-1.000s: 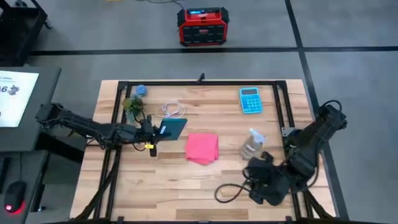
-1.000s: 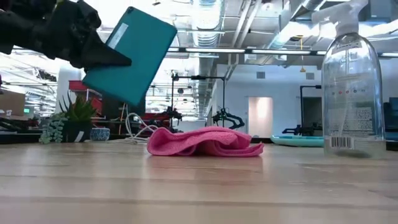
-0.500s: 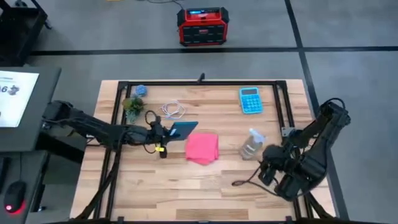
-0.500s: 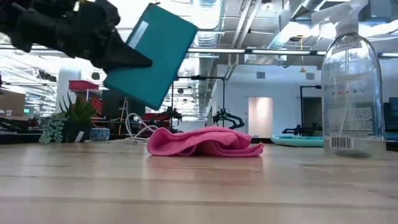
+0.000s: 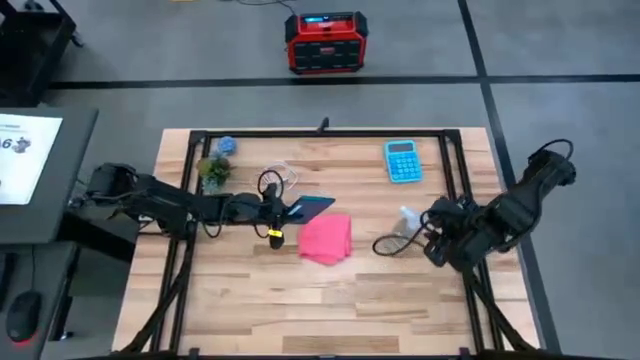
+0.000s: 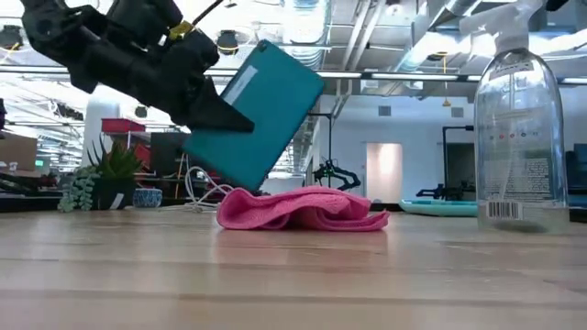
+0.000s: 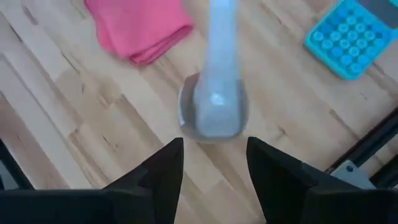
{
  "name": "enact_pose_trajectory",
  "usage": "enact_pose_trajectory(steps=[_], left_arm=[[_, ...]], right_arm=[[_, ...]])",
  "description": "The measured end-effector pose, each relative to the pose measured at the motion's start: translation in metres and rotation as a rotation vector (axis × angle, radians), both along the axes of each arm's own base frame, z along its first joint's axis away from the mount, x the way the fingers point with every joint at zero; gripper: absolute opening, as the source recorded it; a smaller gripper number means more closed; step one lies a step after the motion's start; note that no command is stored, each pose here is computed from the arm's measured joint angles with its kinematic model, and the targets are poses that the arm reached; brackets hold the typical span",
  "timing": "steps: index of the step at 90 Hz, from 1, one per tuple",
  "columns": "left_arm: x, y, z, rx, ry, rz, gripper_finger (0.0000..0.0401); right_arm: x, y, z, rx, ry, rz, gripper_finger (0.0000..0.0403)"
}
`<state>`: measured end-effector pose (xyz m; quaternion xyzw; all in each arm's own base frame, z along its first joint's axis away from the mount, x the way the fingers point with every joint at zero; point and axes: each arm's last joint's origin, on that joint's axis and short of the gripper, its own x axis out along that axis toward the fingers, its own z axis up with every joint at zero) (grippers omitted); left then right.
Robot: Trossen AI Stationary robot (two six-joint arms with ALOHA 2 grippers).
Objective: Apply microfiber cloth
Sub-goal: Spray the back of the cellphone using the spray bottle
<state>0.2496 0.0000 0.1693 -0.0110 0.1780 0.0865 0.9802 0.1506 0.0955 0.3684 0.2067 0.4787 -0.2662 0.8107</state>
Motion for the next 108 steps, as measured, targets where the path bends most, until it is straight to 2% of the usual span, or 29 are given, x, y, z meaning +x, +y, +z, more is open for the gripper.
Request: enact_pose_trajectory(steps=[21,42,53,72,92,108], left_arm=[[0.002,0.0,-0.005,-0.001,0.014,0.001,0.0007],[0.003,0.0,-0.003,-0.009,-0.001,-0.009,0.0008],[0.003,-0.001,-0.002,-0.014,-0.014,-0.025,0.0009],[0.003,-0.001,-0.002,-0.012,-0.015,-0.031,0.0009],[0.003,-0.001,-0.002,-0.005,-0.015,-0.034,0.0009],[0.003,-0.001,-0.001,-0.006,-0.024,-0.034,0.0009]], right_arm=[[0.014,-0.01,-0.003,-0.073,0.052,0.057,0.0174],[0.031,-0.013,-0.008,-0.097,0.052,0.09,0.0232],[0.038,-0.017,-0.009,-0.089,0.034,0.059,0.0249],[0.052,-0.019,-0.017,-0.124,0.083,0.062,0.0244],[0.079,-0.012,-0.037,-0.163,0.166,0.171,0.0236],[0.093,-0.006,-0.046,-0.164,0.162,0.194,0.0209]])
